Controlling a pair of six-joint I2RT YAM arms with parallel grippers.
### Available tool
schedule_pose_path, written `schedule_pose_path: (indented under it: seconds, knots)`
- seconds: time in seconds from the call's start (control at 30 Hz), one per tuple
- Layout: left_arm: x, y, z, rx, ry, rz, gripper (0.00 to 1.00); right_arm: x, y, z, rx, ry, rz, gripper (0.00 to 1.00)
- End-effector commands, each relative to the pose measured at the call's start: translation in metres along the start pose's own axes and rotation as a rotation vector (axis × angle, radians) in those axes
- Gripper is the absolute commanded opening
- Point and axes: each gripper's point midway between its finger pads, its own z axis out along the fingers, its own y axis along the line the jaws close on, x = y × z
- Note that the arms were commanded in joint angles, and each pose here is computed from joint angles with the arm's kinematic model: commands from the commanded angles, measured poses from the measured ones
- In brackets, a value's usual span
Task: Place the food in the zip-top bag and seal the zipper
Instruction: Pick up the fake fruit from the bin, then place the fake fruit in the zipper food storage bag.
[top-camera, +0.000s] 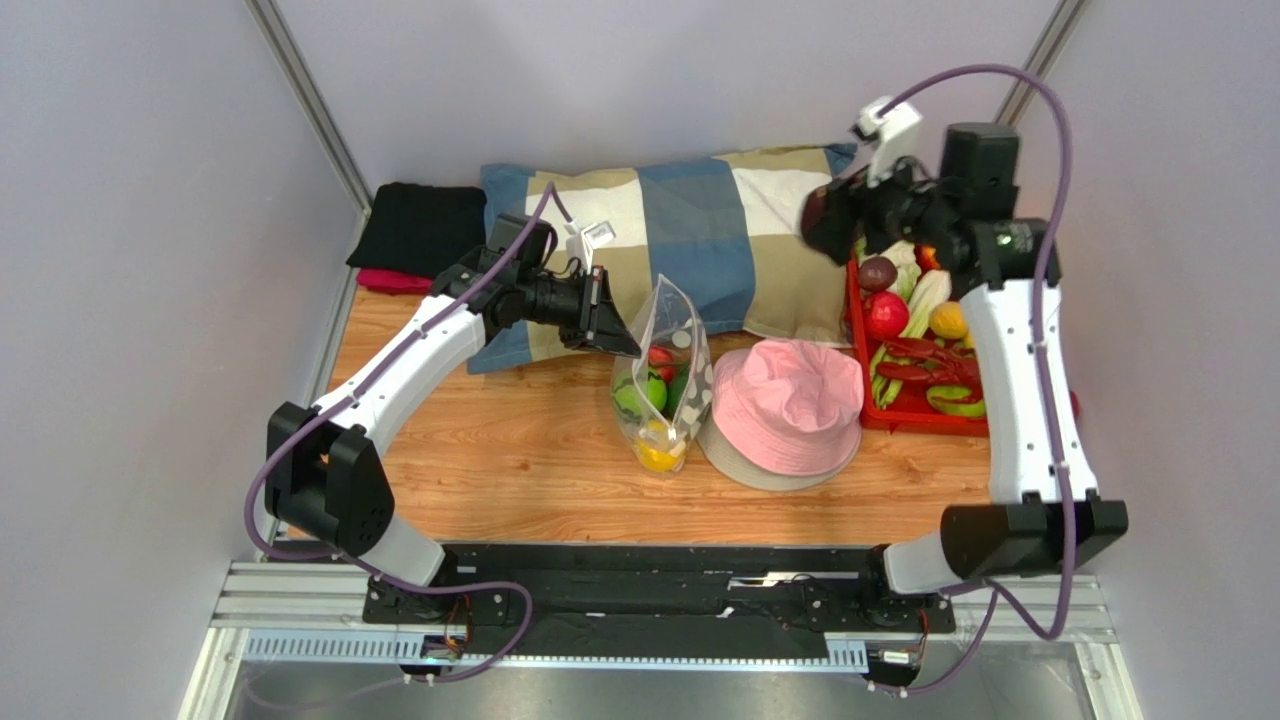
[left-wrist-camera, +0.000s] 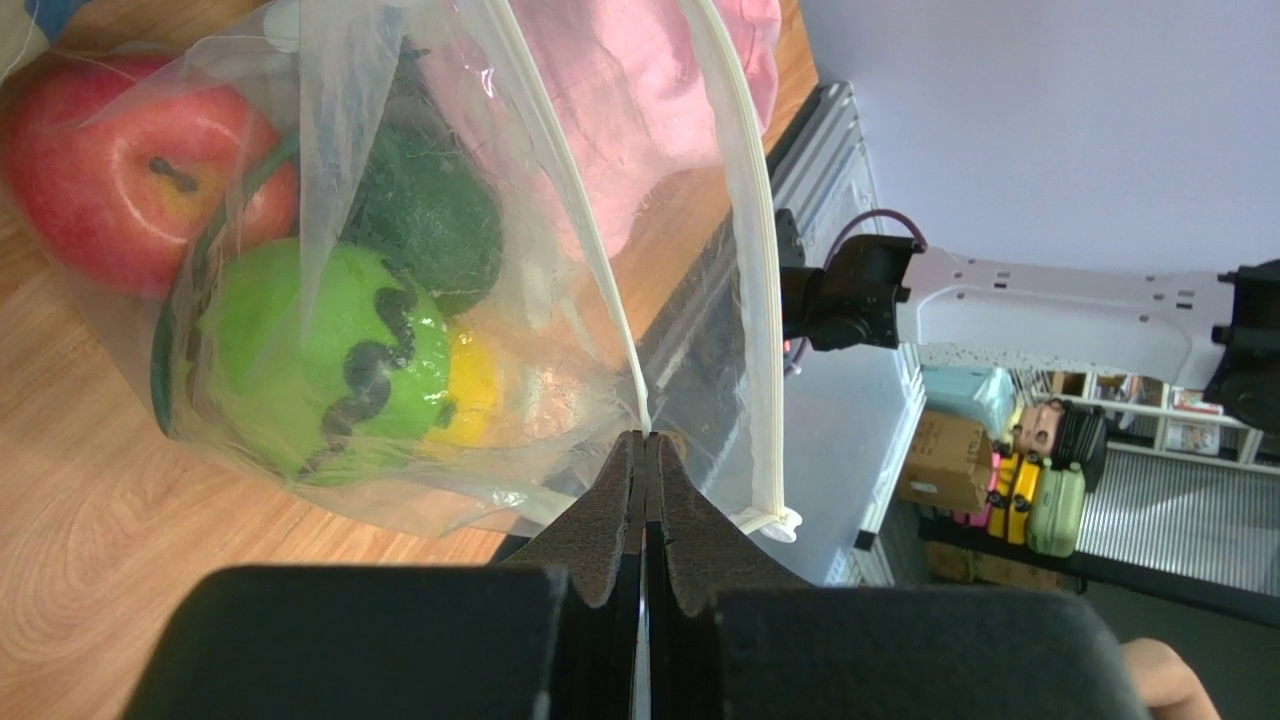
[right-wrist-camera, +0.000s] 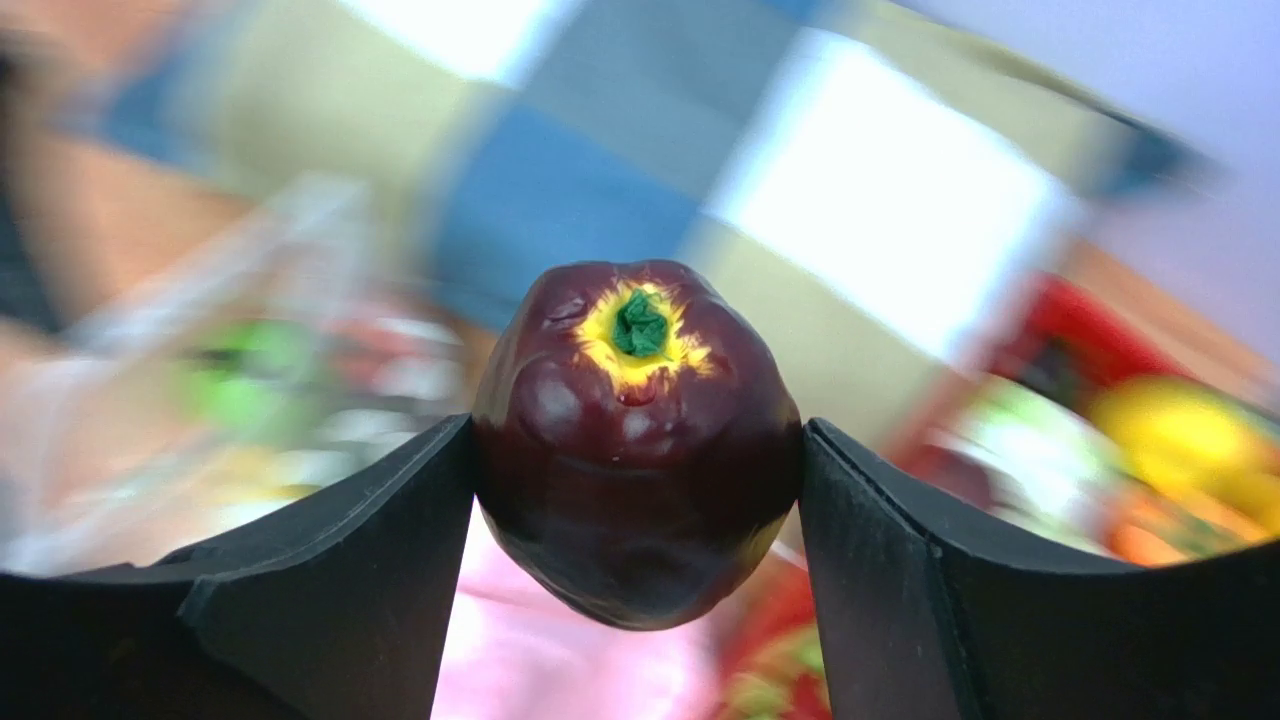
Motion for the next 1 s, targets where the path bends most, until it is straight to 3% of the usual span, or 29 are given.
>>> schedule_pose_path:
  seconds: [0.0, 0.13, 0.2, 0.47, 0.57, 0.6, 0.67, 0.7, 0.73, 0.97]
  knots:
    - [-0.009, -0.019, -0.009, 0.045, -0.016, 0.043, 0.00, -0.003, 0.122, 0.012, -0.349, -0.006, 0.201, 0.41]
    - [-0.009, -0.023, -0.010, 0.059, -0.014, 0.042, 0.00, -0.019, 0.187, 0.020, -0.478, -0.076, 0.236, 0.40]
    - [-0.010, -0.024, -0.011, 0.060, -0.015, 0.041, 0.00, -0.004, 0.216, 0.032, -0.515, -0.023, 0.232, 0.40]
    - [-0.007, -0.029, -0.015, 0.061, -0.017, 0.049, 0.00, 0.059, 0.234, 0.069, -0.472, 0.182, 0.247, 0.38]
    - [-0.006, -0.029, -0.016, 0.061, -0.018, 0.046, 0.00, 0.071, 0.238, 0.074, -0.469, 0.229, 0.231, 0.55]
    - [-0.005, -0.031, -0.017, 0.065, -0.015, 0.047, 0.00, 0.074, 0.244, 0.072, -0.482, 0.244, 0.215, 0.68]
    - [-0.004, -0.032, -0.018, 0.067, -0.016, 0.045, 0.00, 0.077, 0.256, 0.065, -0.529, 0.266, 0.164, 0.82]
    - [-0.004, -0.033, -0.019, 0.069, -0.016, 0.043, 0.00, 0.077, 0.267, 0.060, -0.560, 0.269, 0.133, 0.96]
    - [-0.004, -0.035, -0.020, 0.069, -0.019, 0.043, 0.00, 0.077, 0.270, 0.054, -0.578, 0.268, 0.081, 1.00]
    - [0.012, -0.034, -0.022, 0.075, -0.011, -0.046, 0.00, 0.056, 0.262, 0.017, -0.565, 0.189, -0.001, 1.00]
